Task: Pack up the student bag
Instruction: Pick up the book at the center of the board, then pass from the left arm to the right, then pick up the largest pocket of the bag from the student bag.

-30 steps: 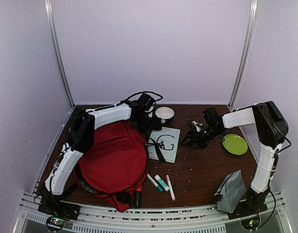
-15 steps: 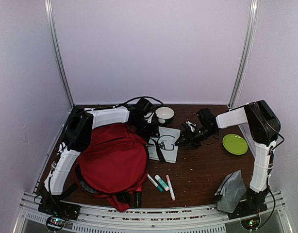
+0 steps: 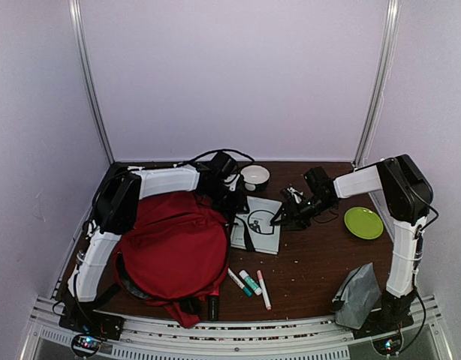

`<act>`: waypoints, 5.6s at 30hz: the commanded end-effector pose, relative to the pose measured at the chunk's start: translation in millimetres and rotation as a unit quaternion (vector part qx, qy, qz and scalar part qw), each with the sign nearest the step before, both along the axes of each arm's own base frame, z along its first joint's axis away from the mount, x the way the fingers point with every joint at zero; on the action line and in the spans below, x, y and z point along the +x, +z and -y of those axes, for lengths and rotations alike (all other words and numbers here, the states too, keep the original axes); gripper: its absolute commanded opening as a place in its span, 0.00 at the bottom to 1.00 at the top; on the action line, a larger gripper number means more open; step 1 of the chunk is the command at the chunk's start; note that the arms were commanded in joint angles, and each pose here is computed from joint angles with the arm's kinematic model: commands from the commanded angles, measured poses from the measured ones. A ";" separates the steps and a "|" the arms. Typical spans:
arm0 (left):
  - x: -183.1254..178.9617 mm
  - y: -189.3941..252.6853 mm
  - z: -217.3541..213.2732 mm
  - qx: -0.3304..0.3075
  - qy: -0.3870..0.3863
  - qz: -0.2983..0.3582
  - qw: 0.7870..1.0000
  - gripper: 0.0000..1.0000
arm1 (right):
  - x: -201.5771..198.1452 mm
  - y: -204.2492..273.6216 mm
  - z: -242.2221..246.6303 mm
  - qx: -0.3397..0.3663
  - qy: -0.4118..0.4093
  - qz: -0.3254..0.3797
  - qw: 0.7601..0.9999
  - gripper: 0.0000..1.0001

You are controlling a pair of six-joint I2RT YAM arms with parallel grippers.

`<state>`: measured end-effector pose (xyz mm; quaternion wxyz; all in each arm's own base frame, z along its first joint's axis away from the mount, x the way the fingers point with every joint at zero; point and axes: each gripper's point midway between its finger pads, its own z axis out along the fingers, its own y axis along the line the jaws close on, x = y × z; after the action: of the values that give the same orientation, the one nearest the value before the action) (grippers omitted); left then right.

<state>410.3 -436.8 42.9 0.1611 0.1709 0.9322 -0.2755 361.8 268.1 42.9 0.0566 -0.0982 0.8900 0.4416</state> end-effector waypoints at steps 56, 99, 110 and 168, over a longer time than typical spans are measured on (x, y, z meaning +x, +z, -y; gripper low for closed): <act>-63.2 231.7 61.8 -0.331 -0.087 0.156 0.927 0.12 | 2.9 147.4 50.5 -0.008 -0.001 0.256 0.967 0.58; -52.6 262.9 23.7 -0.567 0.032 0.194 0.800 0.09 | 6.5 158.4 29.9 0.297 -0.046 0.162 0.940 0.61; -43.7 232.9 21.0 -0.529 0.055 0.171 0.829 0.35 | 2.6 177.6 30.8 0.310 -0.040 0.190 0.931 0.26; -336.0 32.4 -150.3 0.400 -0.341 0.218 0.822 0.58 | -63.6 225.3 83.0 0.057 0.019 0.442 0.895 0.04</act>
<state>67.0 -303.8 86.0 0.1815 0.5929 0.7798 0.0863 299.5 179.2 235.5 0.3841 -0.2552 0.7896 0.4047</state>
